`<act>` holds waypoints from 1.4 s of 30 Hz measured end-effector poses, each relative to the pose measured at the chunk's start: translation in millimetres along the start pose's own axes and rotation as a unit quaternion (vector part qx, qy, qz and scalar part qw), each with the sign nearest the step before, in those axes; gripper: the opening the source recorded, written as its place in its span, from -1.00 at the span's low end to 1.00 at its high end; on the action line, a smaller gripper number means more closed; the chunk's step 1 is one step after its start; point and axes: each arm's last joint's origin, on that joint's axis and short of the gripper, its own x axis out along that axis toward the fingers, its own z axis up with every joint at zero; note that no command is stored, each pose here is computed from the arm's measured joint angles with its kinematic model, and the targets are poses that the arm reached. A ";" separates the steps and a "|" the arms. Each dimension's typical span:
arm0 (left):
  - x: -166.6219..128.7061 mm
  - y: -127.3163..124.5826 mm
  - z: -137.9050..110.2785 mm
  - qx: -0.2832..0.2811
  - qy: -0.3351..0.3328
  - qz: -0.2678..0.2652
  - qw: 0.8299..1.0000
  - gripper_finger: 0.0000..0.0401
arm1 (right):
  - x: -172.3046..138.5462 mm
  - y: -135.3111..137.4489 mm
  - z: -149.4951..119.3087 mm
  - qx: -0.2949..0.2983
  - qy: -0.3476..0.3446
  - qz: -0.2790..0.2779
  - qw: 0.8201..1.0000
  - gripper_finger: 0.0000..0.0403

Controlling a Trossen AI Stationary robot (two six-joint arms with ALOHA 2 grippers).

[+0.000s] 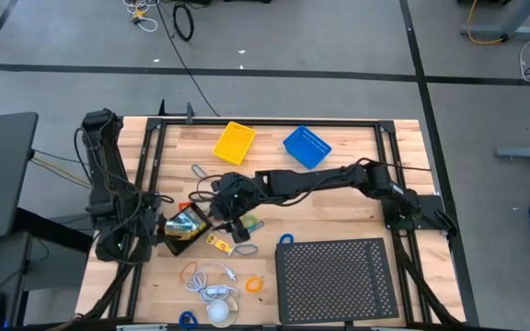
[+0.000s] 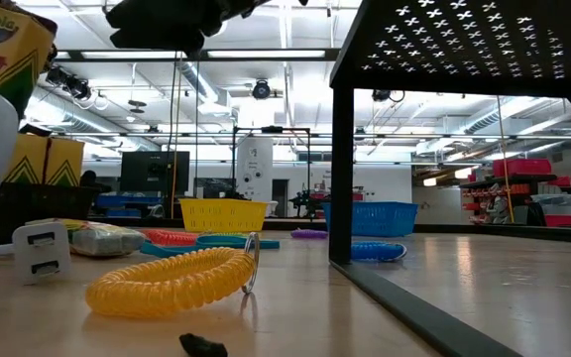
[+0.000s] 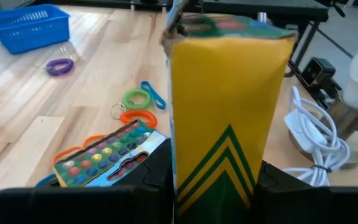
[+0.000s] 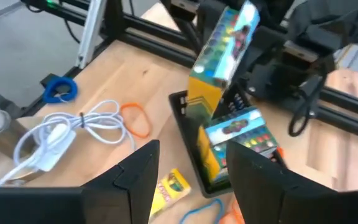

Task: Pick & Place Office Desk Supplies
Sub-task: Put the crayon box into the black basket

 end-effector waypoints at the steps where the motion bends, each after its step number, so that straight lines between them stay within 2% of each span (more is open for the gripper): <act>1: -0.9 -1.3 1.5 0.004 0.003 -0.006 1.000 -0.47 | 0.2 1.3 0.4 0.002 -0.001 0.005 1.000 -0.03; 9: -4.7 -10.9 4.0 -0.015 0.045 -0.058 0.997 -0.47 | 4.7 23.2 -2.0 -0.006 0.034 0.039 0.999 -0.03; 13: -4.6 -10.1 5.8 -0.007 0.024 -0.044 0.999 -0.47 | 4.0 30.0 -3.7 -0.005 0.054 0.047 0.997 -0.03; 21: -4.6 -10.0 19.5 0.019 -0.003 -0.013 1.000 -0.47 | -11.0 30.2 6.2 -0.013 0.047 0.033 0.998 -0.03; 29: -14.8 -24.9 45.7 0.031 0.028 -0.081 0.996 -0.47 | -25.4 32.3 12.0 -0.011 0.052 0.035 0.998 -0.03; 31: -14.6 -23.9 43.1 0.023 0.046 -0.086 0.995 -0.47 | -26.7 32.7 11.7 -0.010 0.056 0.036 0.998 -0.03; 42: -1.0 -11.1 4.1 -0.067 0.097 -0.008 0.993 -0.47 | -28.2 36.8 5.8 -0.002 0.091 0.048 0.995 -0.03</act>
